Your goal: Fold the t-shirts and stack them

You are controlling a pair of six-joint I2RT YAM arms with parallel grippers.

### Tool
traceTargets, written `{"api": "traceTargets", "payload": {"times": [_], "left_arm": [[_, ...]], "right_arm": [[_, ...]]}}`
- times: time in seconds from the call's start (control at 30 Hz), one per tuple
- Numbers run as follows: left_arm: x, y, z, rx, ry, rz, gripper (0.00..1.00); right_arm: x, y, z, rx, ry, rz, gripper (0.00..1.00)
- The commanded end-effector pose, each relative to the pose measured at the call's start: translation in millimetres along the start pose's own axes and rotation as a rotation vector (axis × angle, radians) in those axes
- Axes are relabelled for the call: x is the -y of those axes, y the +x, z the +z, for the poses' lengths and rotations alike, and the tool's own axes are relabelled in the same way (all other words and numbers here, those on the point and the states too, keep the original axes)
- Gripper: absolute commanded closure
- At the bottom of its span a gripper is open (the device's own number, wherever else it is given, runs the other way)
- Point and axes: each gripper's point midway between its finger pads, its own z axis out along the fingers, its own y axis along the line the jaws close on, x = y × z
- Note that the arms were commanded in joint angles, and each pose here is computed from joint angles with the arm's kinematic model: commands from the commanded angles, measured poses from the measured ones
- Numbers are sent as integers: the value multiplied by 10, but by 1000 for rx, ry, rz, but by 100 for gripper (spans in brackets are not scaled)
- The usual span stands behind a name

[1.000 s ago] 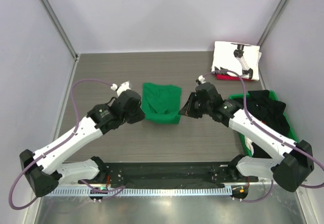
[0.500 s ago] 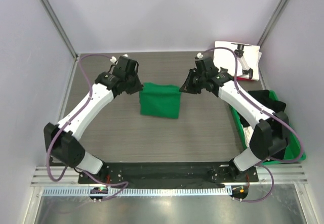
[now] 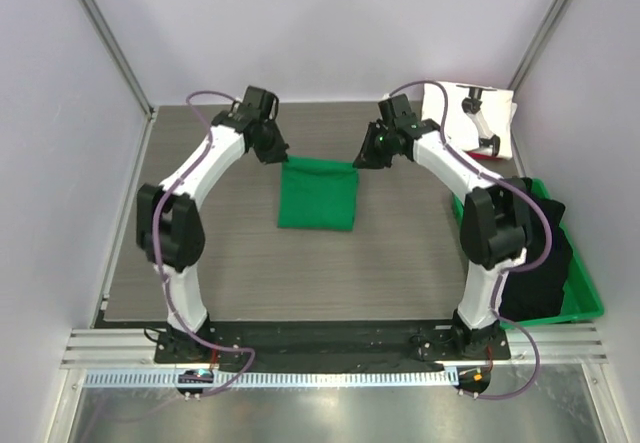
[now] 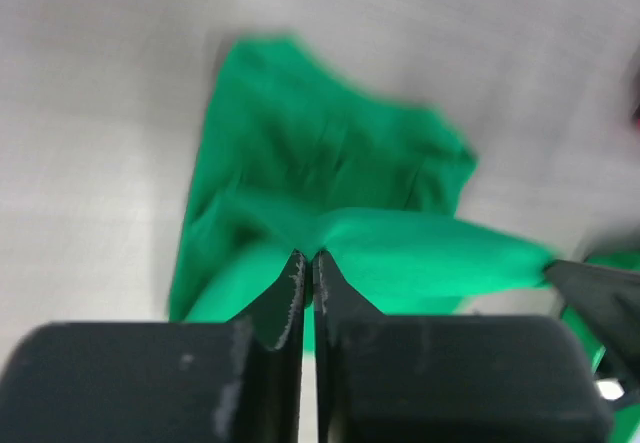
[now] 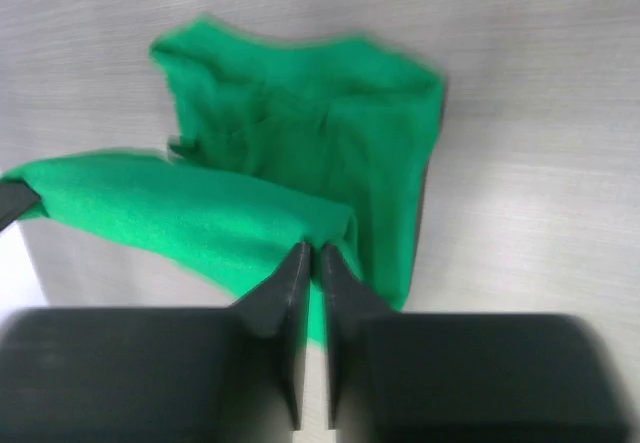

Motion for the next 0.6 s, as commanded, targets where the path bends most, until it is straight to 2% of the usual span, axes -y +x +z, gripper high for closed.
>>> {"api": "traceTargets", "payload": {"times": [0.0,0.03,0.07,0.1,0.13,0.17,0.23,0.27,0.33,0.37,0.4,0.47,0.5,0.57], "left_arm": [[120,-390,201,-5,62,-12,96],[-50,-374,523,-70,26,-43,79],[132,-667,511,-34,84,-53,70],[198,-687,581,-83,131,-59,60],[89,-670,612,-140,100,-82,47],[164,-817,704,-128,118,-75,44],[79,-670,655,-200,98,-41,39],[171,-762,506,-162,126,-30,38],[30,-601,571,-167,113,-35,38],[118,-696,262,-102,153,-27,37],[-52,-506,376,-130,127,-40,36],[-67,-449,124,-108,134,-30,36],[-208,-257,135,-151,100,-36,37],[-321,-117,20,-154,81,-31,37]], "right_arm": [[16,-346,183,25,-9,-21,70],[-117,-558,147,54,-31,-35,48],[33,-559,397,11,8,-19,41],[32,-642,422,8,19,-26,38],[-151,-849,290,34,-6,-51,34],[-120,-842,389,10,6,-55,33],[-305,-945,145,40,-17,-78,32],[-252,-910,188,31,-2,-78,32],[-265,-798,72,47,-1,-92,30],[-258,-745,55,49,-11,-91,30],[-164,-541,1,24,-5,-79,29],[-172,-461,-7,50,-47,-68,24],[-28,-248,19,16,-33,-52,22],[-13,-130,66,9,-72,-48,20]]}}
